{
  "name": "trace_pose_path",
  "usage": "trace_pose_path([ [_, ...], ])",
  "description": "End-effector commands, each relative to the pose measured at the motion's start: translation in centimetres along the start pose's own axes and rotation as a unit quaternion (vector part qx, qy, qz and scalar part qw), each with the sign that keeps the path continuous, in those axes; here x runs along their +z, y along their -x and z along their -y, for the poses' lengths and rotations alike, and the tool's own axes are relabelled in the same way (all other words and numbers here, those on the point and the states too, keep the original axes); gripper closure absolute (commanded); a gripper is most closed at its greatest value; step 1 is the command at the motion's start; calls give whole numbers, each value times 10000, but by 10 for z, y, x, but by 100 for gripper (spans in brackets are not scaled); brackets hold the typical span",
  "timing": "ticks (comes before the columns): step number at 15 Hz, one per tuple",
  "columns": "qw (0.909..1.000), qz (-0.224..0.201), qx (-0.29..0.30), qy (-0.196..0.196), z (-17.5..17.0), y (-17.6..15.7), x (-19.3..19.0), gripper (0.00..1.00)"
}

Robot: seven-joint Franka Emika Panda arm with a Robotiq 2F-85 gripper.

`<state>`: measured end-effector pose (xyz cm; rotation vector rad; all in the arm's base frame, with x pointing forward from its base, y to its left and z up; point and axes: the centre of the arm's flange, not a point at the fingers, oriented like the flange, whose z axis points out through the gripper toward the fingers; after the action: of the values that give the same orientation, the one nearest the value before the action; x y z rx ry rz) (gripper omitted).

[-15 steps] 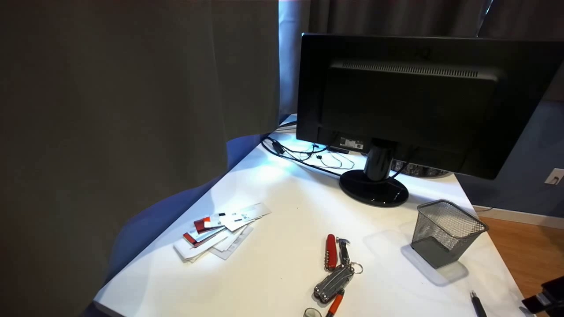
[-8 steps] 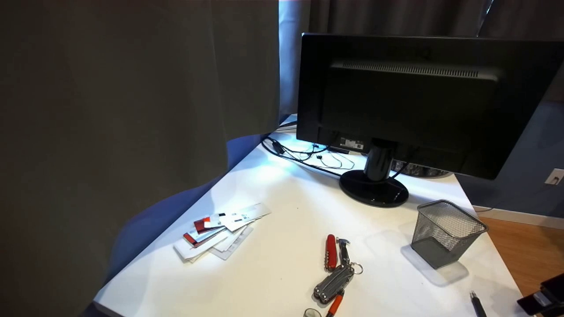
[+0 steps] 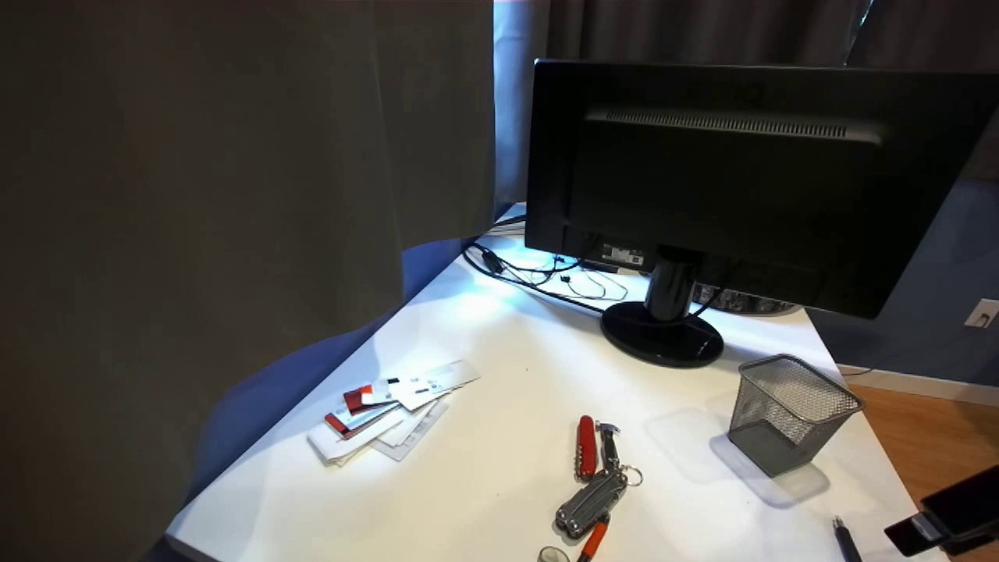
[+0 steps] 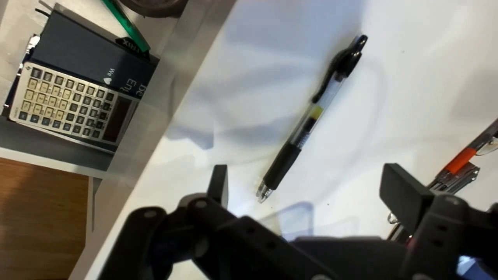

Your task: Open the second drawer from the top of the table, pick up the black pen from the table and put it in the second drawer from the top of the table, close the second open drawer from the top of the table

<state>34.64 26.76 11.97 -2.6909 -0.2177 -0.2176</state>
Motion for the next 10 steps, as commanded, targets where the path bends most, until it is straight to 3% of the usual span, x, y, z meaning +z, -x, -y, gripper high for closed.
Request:
trace_pose_path([
  [1,9996,-64,-13,266,20,-1,18,0],
  [4,9985,-76,-16,549,17,-5,31,0],
  [9,9984,-52,82,561,12,-8,55,0],
  [10,9981,-61,92,602,10,-9,58,4],
])
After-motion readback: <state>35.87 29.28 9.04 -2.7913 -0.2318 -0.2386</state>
